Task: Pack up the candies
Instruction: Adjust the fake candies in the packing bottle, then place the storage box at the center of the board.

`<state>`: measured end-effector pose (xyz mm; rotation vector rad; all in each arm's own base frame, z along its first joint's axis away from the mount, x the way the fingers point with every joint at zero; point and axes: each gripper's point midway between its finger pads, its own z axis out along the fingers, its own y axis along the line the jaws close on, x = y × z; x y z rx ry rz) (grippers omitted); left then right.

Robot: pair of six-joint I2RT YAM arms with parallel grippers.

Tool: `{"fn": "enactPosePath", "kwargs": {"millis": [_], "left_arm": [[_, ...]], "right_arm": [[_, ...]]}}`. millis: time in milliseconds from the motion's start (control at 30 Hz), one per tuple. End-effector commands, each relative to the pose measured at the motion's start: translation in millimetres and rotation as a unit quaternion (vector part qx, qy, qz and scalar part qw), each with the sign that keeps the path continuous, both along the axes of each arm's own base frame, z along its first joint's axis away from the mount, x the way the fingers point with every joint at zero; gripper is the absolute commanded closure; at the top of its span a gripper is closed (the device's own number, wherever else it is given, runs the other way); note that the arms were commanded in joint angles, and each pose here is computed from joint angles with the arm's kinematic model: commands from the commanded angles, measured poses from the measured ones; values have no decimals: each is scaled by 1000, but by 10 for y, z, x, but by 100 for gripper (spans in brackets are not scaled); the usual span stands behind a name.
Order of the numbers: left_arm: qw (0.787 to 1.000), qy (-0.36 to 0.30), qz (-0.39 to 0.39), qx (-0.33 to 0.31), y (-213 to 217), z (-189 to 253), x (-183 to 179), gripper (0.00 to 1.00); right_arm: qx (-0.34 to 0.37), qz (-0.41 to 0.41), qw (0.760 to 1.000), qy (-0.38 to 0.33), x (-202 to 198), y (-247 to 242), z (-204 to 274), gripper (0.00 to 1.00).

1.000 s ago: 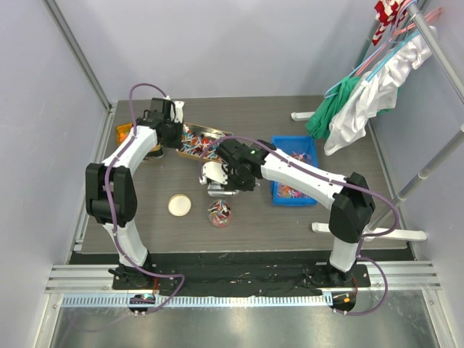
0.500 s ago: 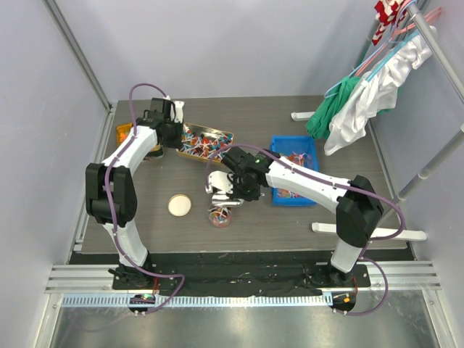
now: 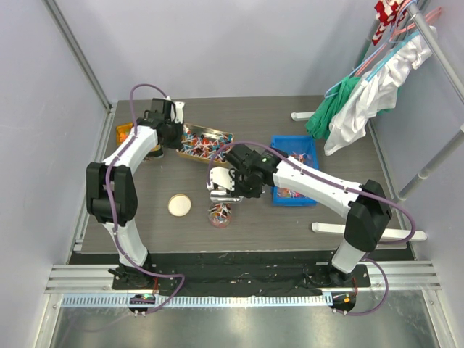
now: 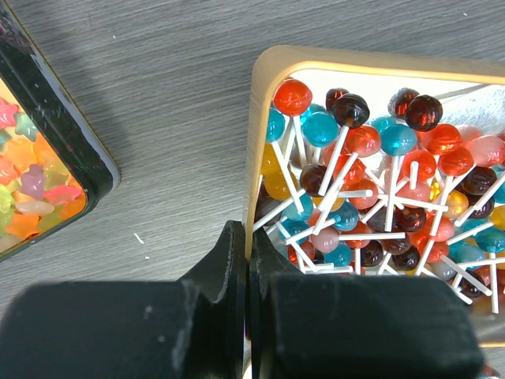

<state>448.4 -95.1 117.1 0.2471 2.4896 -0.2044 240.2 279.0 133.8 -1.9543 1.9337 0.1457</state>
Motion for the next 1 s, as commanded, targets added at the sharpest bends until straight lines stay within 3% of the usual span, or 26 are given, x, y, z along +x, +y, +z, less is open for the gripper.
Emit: {"fn": "enactPosePath", "kwargs": {"millis": [0, 300, 567, 767, 967], "left_arm": [[999, -40, 1, -33, -90, 236, 178, 100], [999, -39, 1, -32, -89, 228, 172, 100], [999, -38, 1, -33, -93, 219, 179, 100], [999, -39, 3, -30, -80, 227, 186, 100], [999, -38, 7, -20, -44, 205, 195, 100]], "right_arm": [[29, 6, 1000, -3, -63, 63, 137, 99], [-4, 11, 1000, 24, -221, -6, -231, 99], [7, 12, 1000, 1, -182, -13, -101, 99], [45, 11, 997, -63, -5, 54, 359, 99], [63, -53, 982, -167, 471, 45, 748, 99]]}}
